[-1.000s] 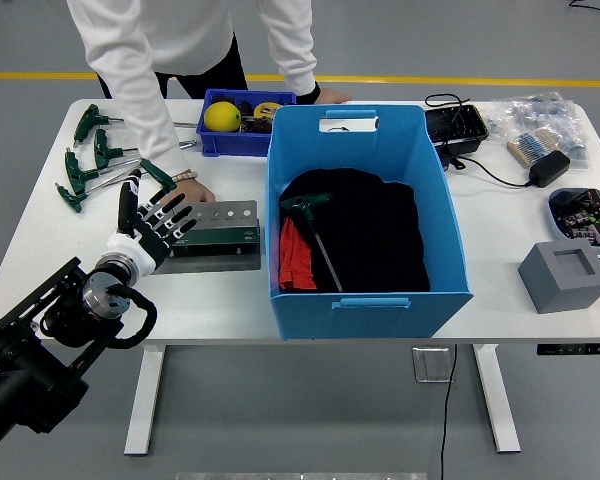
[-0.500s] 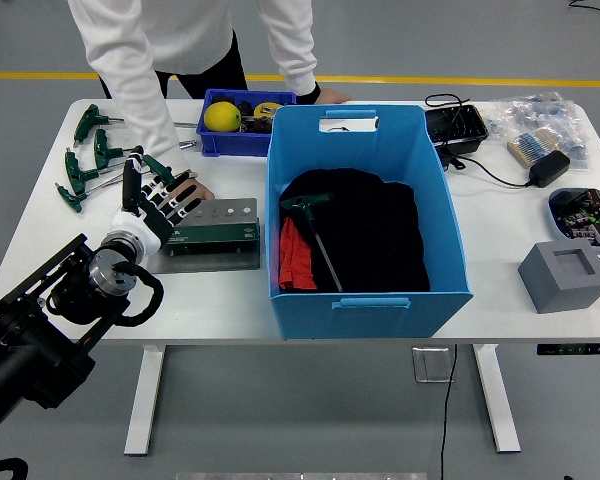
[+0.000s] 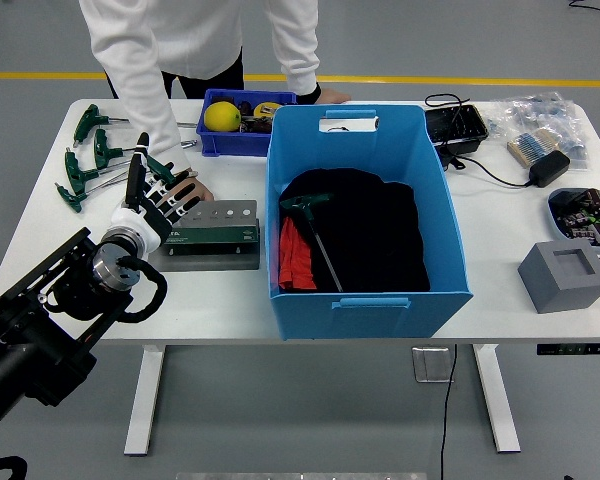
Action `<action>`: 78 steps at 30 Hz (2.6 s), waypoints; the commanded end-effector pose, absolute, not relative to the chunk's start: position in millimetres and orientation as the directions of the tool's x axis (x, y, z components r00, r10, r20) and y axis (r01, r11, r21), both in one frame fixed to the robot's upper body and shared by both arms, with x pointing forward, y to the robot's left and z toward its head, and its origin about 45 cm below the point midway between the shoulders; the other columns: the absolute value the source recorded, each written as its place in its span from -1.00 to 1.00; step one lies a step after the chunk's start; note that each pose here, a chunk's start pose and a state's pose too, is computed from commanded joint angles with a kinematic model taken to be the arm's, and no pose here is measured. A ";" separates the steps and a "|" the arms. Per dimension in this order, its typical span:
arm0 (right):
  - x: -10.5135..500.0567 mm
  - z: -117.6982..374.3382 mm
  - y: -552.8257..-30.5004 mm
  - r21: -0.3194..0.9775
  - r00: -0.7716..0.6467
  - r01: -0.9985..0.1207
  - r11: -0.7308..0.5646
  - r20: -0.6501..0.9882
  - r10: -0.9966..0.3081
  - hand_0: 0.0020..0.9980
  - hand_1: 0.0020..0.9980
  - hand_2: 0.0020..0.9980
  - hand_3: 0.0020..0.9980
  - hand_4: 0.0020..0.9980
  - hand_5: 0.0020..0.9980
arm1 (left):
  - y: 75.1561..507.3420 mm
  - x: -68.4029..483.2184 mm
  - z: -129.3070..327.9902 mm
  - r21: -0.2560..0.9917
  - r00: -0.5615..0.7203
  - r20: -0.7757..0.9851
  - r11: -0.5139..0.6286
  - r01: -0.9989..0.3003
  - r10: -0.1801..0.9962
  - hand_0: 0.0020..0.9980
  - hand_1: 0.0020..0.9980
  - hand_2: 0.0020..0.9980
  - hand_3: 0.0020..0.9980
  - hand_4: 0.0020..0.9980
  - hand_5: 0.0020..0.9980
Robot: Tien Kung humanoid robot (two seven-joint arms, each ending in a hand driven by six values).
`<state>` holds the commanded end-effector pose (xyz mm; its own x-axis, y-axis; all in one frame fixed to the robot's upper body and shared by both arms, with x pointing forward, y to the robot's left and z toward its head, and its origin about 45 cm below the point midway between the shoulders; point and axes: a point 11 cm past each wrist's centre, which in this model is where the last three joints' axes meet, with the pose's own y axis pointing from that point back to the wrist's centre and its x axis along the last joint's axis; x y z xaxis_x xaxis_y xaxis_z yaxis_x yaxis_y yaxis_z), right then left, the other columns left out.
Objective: Lift tool from toolbox,place it in box,lift tool from toolbox,place it in box
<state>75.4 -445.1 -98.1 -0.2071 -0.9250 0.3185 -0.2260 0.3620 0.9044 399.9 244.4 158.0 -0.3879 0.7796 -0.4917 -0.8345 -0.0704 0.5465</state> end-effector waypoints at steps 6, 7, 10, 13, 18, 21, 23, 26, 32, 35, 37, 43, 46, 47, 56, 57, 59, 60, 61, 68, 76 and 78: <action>75.9 -97.8 -445.6 0.904 -0.207 -0.227 0.363 0.319 -0.925 0.42 0.39 0.53 0.23 0.65 0.52 | 240.8 399.4 164.4 0.532 -0.367 -0.504 -0.055 -0.845 0.782 -0.37 -0.29 -0.13 -0.06 1.00 -0.35; 75.9 -97.8 -445.7 0.904 -0.207 -0.227 0.363 0.319 -0.925 0.42 0.39 0.53 0.23 0.65 0.52 | 240.3 399.4 165.5 0.530 -0.364 -0.505 -0.051 -0.847 0.782 -0.37 -0.29 -0.13 -0.06 1.00 -0.35; 76.0 -97.7 -445.9 0.904 -0.208 -0.227 0.363 0.319 -0.925 0.42 0.39 0.53 0.23 0.65 0.52 | 238.1 399.1 169.8 0.523 -0.351 -0.513 -0.039 -0.852 0.783 -0.39 -0.32 -0.16 -0.10 1.00 -0.45; 76.0 -97.6 -446.1 0.903 -0.209 -0.227 0.364 0.320 -0.924 0.42 0.39 0.53 0.23 0.65 0.52 | 235.7 399.2 175.8 0.511 -0.336 -0.526 -0.025 -0.859 0.781 -0.39 -0.32 -0.16 -0.10 1.00 -0.45; 76.0 -97.5 -446.4 0.903 -0.209 -0.227 0.364 0.320 -0.924 0.42 0.39 0.53 0.23 0.65 0.52 | 234.4 401.1 189.0 0.489 -0.314 -0.553 -0.005 -0.872 0.772 -0.40 -0.34 -0.17 -0.12 0.91 -0.56; 76.1 -97.5 -446.4 0.903 -0.208 -0.227 0.364 0.321 -0.924 0.42 0.39 0.53 0.23 0.65 0.51 | 234.5 403.8 199.9 0.469 -0.295 -0.565 0.005 -0.883 0.771 -0.42 -0.35 -0.18 -0.14 0.68 -0.62; 75.9 -97.5 -446.4 0.903 -0.208 -0.226 0.364 0.321 -0.924 0.42 0.39 0.53 0.23 0.65 0.51 | 234.7 405.0 206.0 0.457 -0.284 -0.570 0.010 -0.889 0.771 -0.42 -0.35 -0.18 -0.14 0.68 -0.62; 75.8 -97.5 -446.4 0.903 -0.209 -0.226 0.365 0.321 -0.924 0.42 0.39 0.53 0.23 0.65 0.51 | 235.3 407.5 218.2 0.432 -0.261 -0.579 0.019 -0.902 0.772 -0.42 -0.35 -0.18 -0.14 0.68 -0.62; 75.7 -97.3 -447.0 0.903 -0.210 -0.224 0.367 0.323 -0.923 0.42 0.39 0.53 0.23 0.65 0.51 | 231.9 408.7 233.2 0.405 -0.223 -0.590 0.045 -0.913 0.776 -0.42 -0.38 -0.20 -0.17 0.70 -0.59; 74.9 -97.5 -447.0 0.903 -0.209 -0.223 0.367 0.323 -0.923 0.42 0.39 0.53 0.23 0.66 0.51 | 229.4 408.0 234.9 0.403 -0.215 -0.592 0.055 -0.914 0.777 -0.43 -0.41 -0.23 -0.20 0.58 -0.67; 74.0 -97.7 -446.9 0.904 -0.209 -0.221 0.367 0.323 -0.923 0.42 0.39 0.53 0.23 0.66 0.51 | 228.2 407.4 234.6 0.404 -0.213 -0.593 0.059 -0.913 0.776 -0.43 -0.41 -0.23 -0.20 0.58 -0.67; 71.8 -98.2 -446.6 0.905 -0.207 -0.216 0.366 0.324 -0.923 0.42 0.39 0.53 0.23 0.66 0.51 | 226.7 406.2 233.3 0.411 -0.210 -0.591 0.067 -0.909 0.779 -0.45 -0.44 -0.25 -0.21 0.51 -0.78; 70.8 -98.5 -446.3 0.906 -0.207 -0.214 0.366 0.324 -0.923 0.42 0.39 0.53 0.23 0.66 0.51 | 226.1 405.8 232.5 0.415 -0.208 -0.587 0.070 -0.907 0.782 -0.48 -0.46 -0.28 -0.24 0.48 -1.00; 70.3 -98.6 -446.2 0.906 -0.207 -0.213 0.366 0.324 -0.923 0.42 0.39 0.53 0.23 0.66 0.51 | 225.9 405.5 231.9 0.417 -0.209 -0.586 0.071 -0.906 0.783 -0.48 -0.46 -0.28 -0.24 0.48 -1.00; 67.9 -99.1 -445.9 0.907 -0.204 -0.209 0.366 0.325 -0.923 0.42 0.39 0.53 0.23 0.66 0.51 | 224.3 404.1 230.2 0.424 -0.206 -0.583 0.078 -0.902 0.786 -0.48 -0.46 -0.26 -0.19 0.44 -1.00; 67.7 -99.2 -445.9 0.907 -0.204 -0.208 0.366 0.325 -0.923 0.42 0.39 0.53 0.23 0.66 0.51 | 224.0 404.0 230.3 0.424 -0.205 -0.583 0.079 -0.902 0.786 -0.47 -0.45 -0.23 -0.17 0.41 -1.00; 67.5 -99.2 -445.9 0.907 -0.205 -0.208 0.366 0.325 -0.923 0.42 0.39 0.53 0.23 0.66 0.51 | 222.2 403.5 231.0 0.422 -0.199 -0.582 0.085 -0.903 0.788 -0.47 -0.45 -0.23 -0.17 0.41 -1.00; 67.6 -99.1 -446.1 0.907 -0.206 -0.208 0.366 0.325 -0.923 0.42 0.39 0.53 0.23 0.66 0.51 | 219.9 403.0 231.8 0.420 -0.191 -0.581 0.091 -0.903 0.791 -0.47 -0.45 -0.23 -0.17 0.41 -1.00; 67.8 -99.0 -446.2 0.907 -0.206 -0.209 0.366 0.325 -0.923 0.42 0.39 0.53 0.23 0.66 0.51 | 217.9 402.7 232.4 0.419 -0.185 -0.580 0.096 -0.903 0.793 -0.47 -0.45 -0.23 -0.17 0.41 -1.00; 71.4 -98.0 -447.2 0.905 -0.209 -0.216 0.367 0.325 -0.922 0.42 0.39 0.53 0.23 0.66 0.51 | 188.5 396.8 234.6 0.423 -0.102 -0.554 0.174 -0.889 0.826 -0.47 -0.44 -0.23 -0.16 0.40 -1.00; 73.6 -97.3 -448.2 0.904 -0.207 -0.220 0.368 0.325 -0.923 0.42 0.39 0.53 0.23 0.66 0.51 | 128.8 386.3 234.1 0.445 0.083 -0.462 0.312 -0.840 0.883 -0.48 -0.46 -0.23 -0.14 0.36 -1.00; 73.4 -97.3 -448.3 0.904 -0.207 -0.219 0.368 0.325 -0.923 0.42 0.39 0.53 0.23 0.66 0.51 | 110.8 383.7 231.6 0.449 0.157 -0.431 0.362 -0.817 0.889 -0.48 -0.46 -0.23 -0.14 0.36 -1.00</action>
